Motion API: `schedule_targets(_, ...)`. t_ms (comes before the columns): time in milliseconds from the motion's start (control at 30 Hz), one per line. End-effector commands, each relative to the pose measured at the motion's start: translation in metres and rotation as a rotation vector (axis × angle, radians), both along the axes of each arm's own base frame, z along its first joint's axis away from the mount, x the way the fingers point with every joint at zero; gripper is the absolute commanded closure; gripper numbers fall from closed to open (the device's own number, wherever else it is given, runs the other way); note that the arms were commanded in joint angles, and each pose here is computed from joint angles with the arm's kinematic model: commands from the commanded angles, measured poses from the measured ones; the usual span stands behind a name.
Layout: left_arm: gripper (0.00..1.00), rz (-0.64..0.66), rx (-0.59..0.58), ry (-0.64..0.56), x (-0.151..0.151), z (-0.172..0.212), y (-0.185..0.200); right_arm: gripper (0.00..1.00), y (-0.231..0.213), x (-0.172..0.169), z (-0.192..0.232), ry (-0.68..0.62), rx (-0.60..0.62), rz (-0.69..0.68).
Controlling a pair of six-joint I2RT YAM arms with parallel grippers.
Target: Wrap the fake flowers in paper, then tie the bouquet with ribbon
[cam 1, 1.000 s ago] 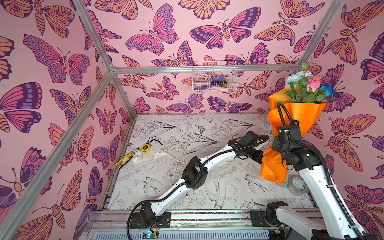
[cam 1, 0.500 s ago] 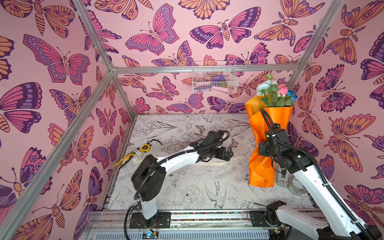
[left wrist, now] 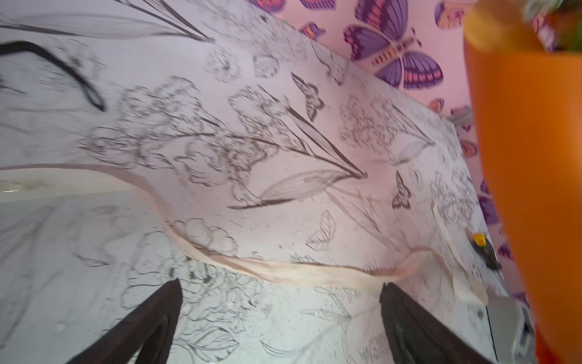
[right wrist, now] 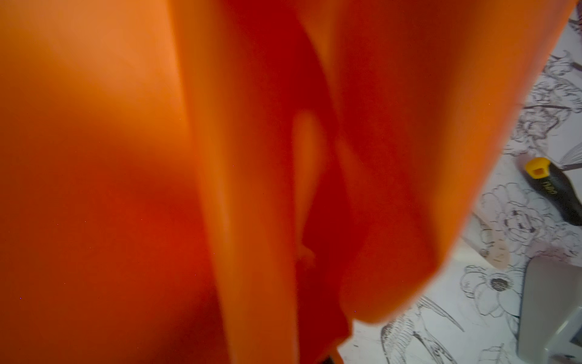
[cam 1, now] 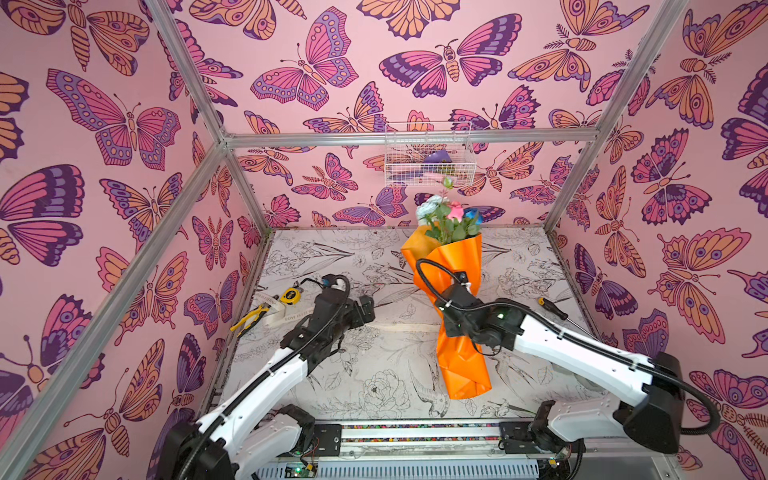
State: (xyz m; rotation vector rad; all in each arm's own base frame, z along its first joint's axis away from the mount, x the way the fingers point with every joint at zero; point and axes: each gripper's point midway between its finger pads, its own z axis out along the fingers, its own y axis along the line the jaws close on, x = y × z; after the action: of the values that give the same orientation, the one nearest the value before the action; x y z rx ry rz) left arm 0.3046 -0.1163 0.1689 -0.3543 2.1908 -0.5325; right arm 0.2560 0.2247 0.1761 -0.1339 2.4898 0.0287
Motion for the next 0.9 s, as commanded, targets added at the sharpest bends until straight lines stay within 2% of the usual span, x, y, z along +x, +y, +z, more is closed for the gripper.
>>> schedule_targets(0, 0.0, 0.129, -0.022, 0.062, -0.007, -0.018, 0.036, 1.0, 0.026, 0.011, 0.01, -0.042, 0.055, -0.048)
schedule_targets(167, 0.0, 0.255, -0.057, 0.093, -0.008, -0.027, 0.071, 1.0, 0.051, 0.016, -0.02, 0.033, 0.052, -0.047)
schedule_targets(267, 0.0, 0.271, -0.067, 0.104, -0.006, -0.03, 0.08, 1.0, 0.05, 0.015, -0.036, 0.065, 0.019, -0.082)
schedule_targets(500, 0.0, 0.282, -0.103, 0.146, 0.002, -0.043, 0.083, 1.0, 0.046, 0.007, -0.075, 0.152, -0.012, -0.153)
schedule_targets(867, 0.0, 0.288, -0.12, 0.167, 0.003, -0.055, 0.082, 0.97, 0.049, 0.016, -0.117, 0.24, -0.076, -0.171)
